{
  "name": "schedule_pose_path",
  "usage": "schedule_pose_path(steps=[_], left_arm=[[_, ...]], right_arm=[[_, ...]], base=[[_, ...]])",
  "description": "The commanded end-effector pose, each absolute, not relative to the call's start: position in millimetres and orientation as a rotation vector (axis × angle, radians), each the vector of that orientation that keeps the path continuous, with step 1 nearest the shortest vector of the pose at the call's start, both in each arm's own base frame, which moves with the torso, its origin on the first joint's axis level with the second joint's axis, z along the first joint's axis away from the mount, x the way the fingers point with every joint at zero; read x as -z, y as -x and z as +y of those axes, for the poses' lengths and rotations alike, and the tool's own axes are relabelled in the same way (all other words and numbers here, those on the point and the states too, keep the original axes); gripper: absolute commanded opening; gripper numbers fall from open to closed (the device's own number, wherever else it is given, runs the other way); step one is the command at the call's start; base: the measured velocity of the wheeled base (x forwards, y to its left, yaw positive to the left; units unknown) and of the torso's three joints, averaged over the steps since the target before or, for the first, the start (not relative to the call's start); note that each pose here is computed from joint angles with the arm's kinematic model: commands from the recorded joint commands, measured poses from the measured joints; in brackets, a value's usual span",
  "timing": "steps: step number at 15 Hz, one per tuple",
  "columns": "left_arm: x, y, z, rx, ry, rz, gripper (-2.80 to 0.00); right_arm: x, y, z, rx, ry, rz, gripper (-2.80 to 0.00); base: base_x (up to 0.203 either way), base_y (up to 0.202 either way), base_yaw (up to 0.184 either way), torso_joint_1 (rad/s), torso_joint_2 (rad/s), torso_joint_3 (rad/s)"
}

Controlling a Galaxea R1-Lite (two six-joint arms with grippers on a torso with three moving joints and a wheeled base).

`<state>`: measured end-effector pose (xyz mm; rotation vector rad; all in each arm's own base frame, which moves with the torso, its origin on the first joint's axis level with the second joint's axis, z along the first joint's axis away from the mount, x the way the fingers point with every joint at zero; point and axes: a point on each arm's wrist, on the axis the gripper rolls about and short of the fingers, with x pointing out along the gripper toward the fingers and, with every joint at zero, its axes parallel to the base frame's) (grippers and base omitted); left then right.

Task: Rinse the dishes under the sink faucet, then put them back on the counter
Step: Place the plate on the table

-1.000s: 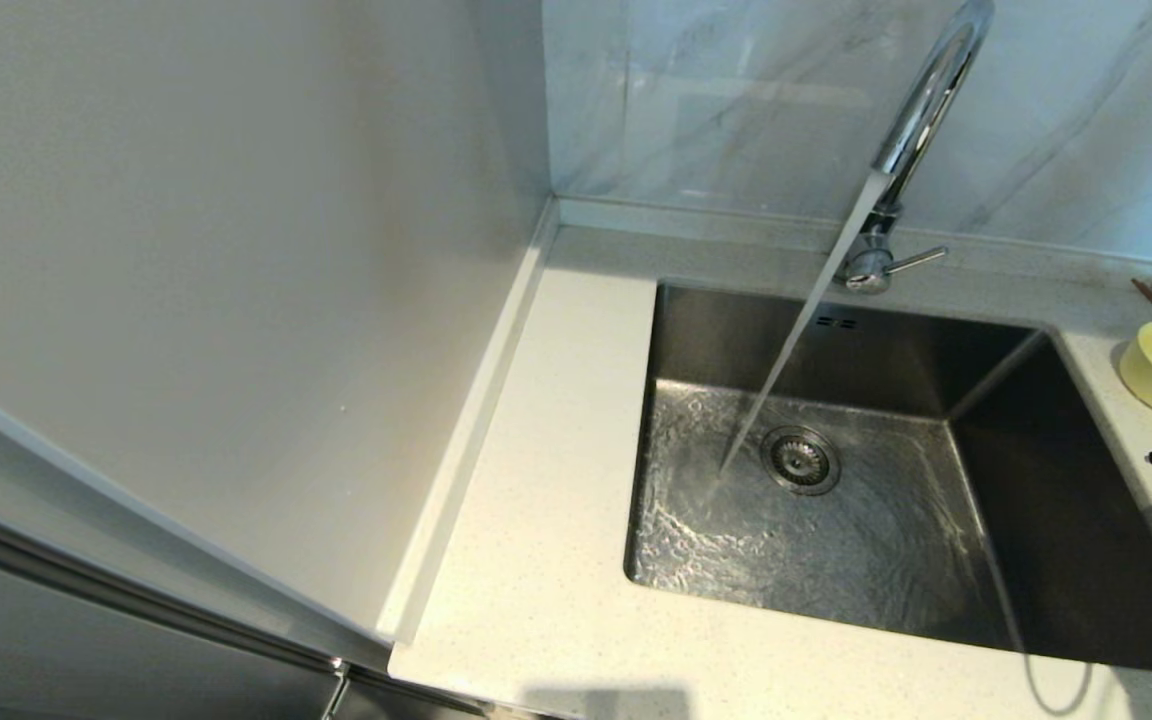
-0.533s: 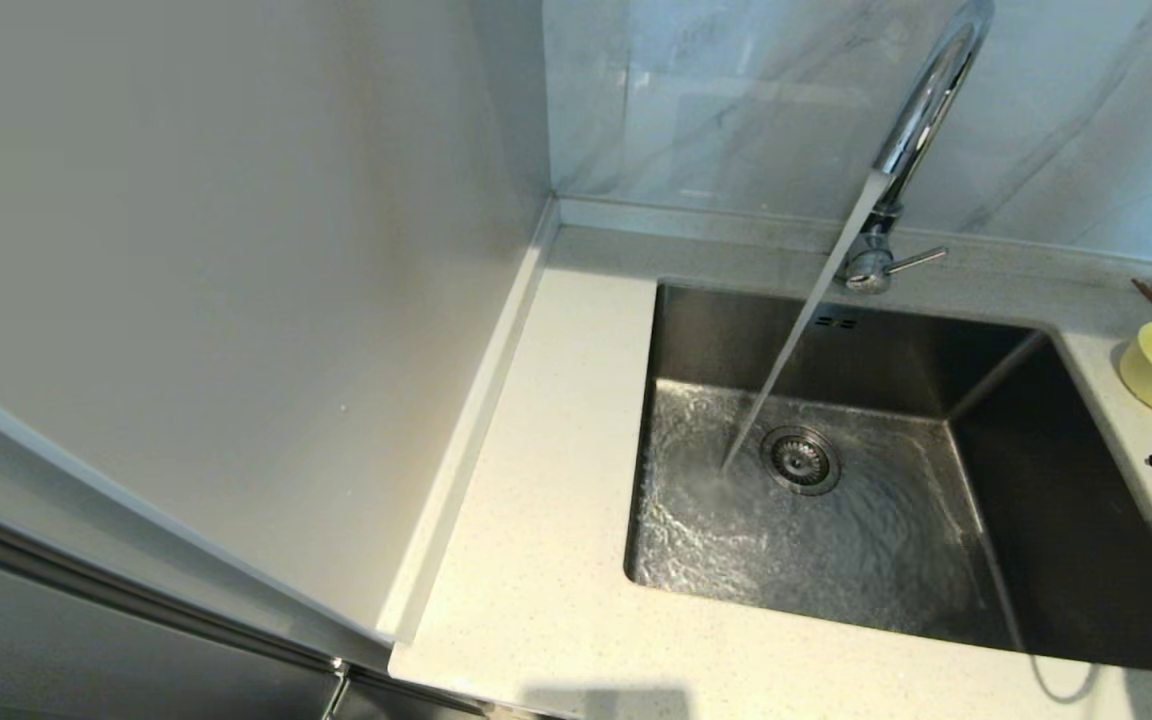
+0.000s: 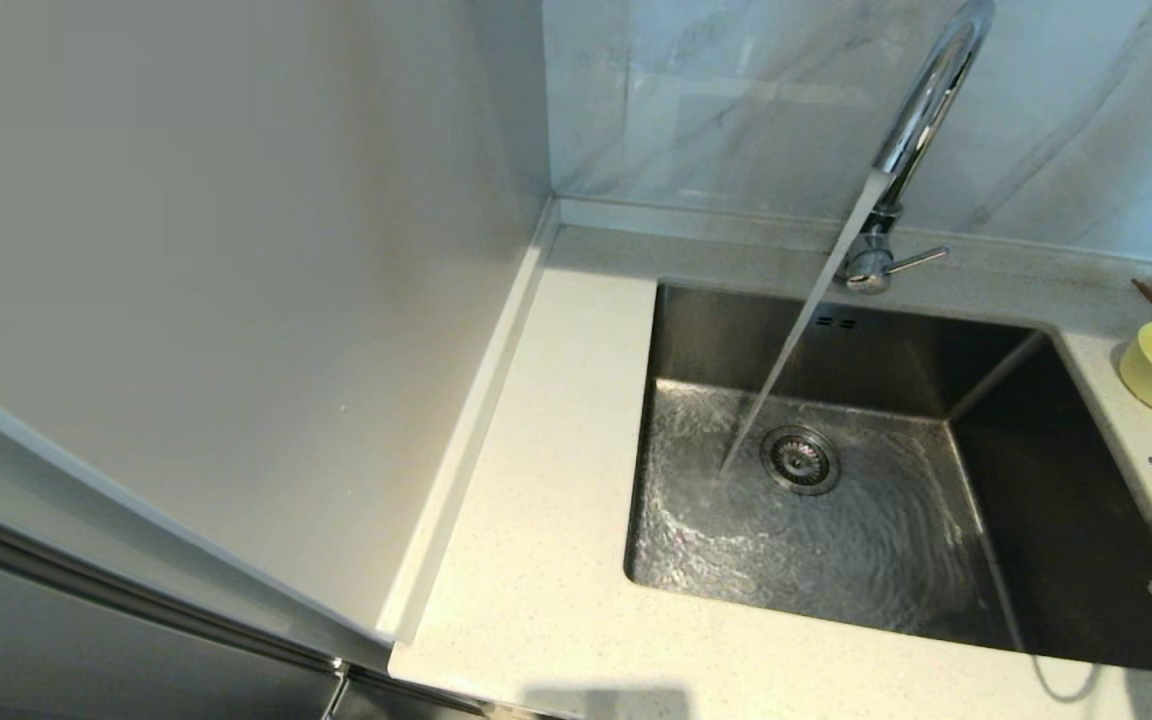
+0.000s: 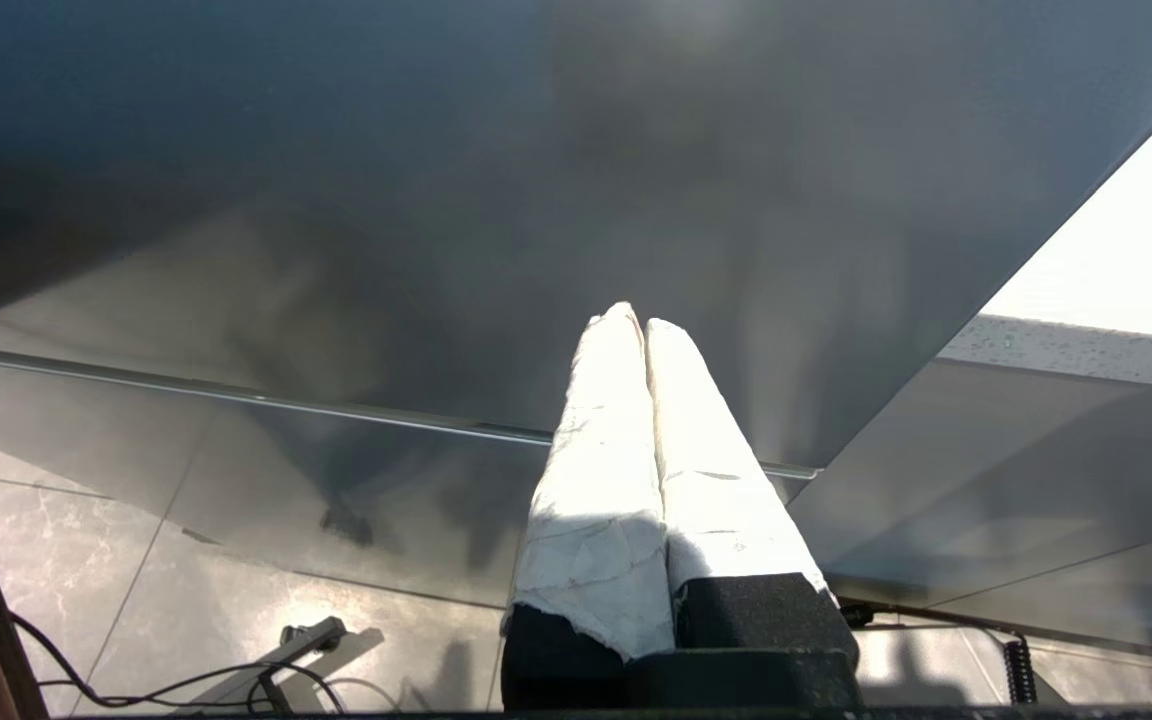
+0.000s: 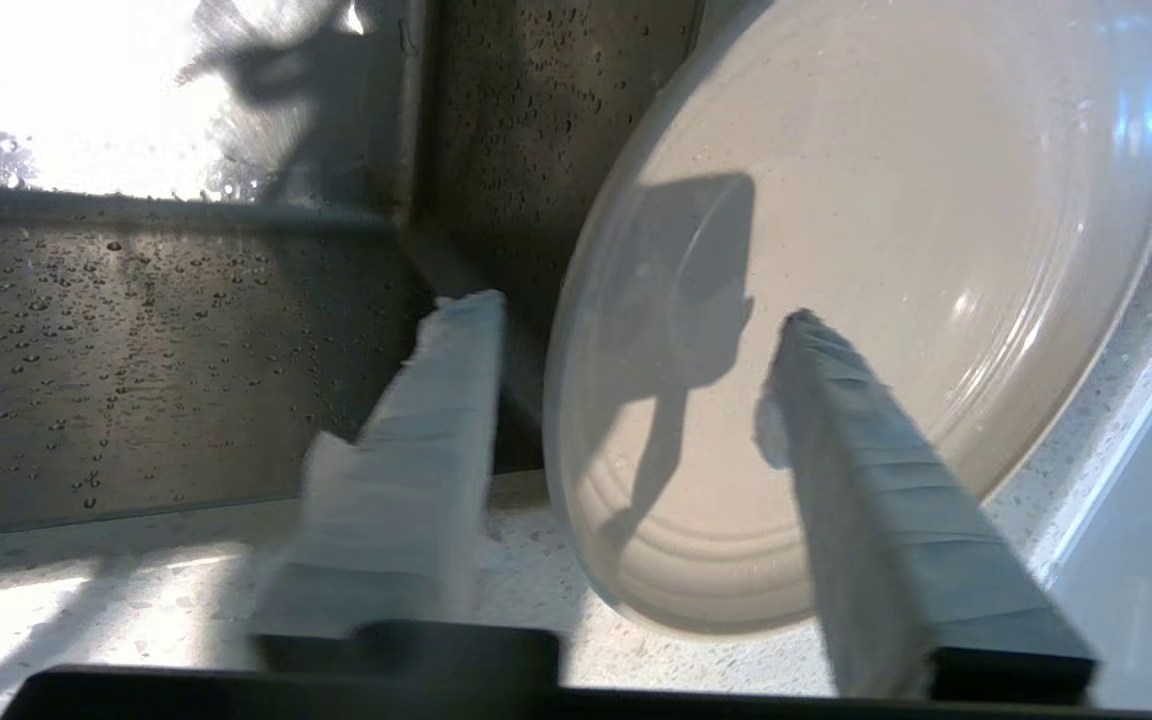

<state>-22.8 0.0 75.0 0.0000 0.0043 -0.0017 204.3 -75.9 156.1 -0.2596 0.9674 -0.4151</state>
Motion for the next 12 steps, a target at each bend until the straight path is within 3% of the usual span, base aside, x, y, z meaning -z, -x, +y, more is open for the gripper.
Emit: schedule_pose_path(steps=[1, 5, 6, 7, 12], left_arm=[[-75, 23, 0, 0.002, 0.000, 0.005, -2.80], [-75, 23, 0, 0.002, 0.000, 0.005, -2.80], [-75, 23, 0, 0.002, 0.000, 0.005, -2.80], [-75, 23, 0, 0.002, 0.000, 0.005, -2.80], [-75, 23, 0, 0.002, 0.000, 0.005, -2.80]], right_arm=[[-159, -203, -76, 0.421, 0.262, 0.956, 0.00], [-176, -195, -72, 0.425, 0.263, 0.875, 0.00], [-184, -192, -71, 0.421, 0.261, 0.835, -2.47], [-192, -188, -70, 0.419, 0.263, 0.799, -2.80], [-240, -201, -60, 0.384, 0.298, 0.612, -2.80]], base=[[0.000, 0.000, 0.000, 0.000, 0.00, 0.000], [0.000, 0.000, 0.000, 0.000, 0.00, 0.000], [0.000, 0.000, 0.000, 0.000, 0.00, 0.000], [0.000, 0.000, 0.000, 0.000, 0.00, 0.000], [0.000, 0.000, 0.000, 0.000, 0.00, 0.000]])
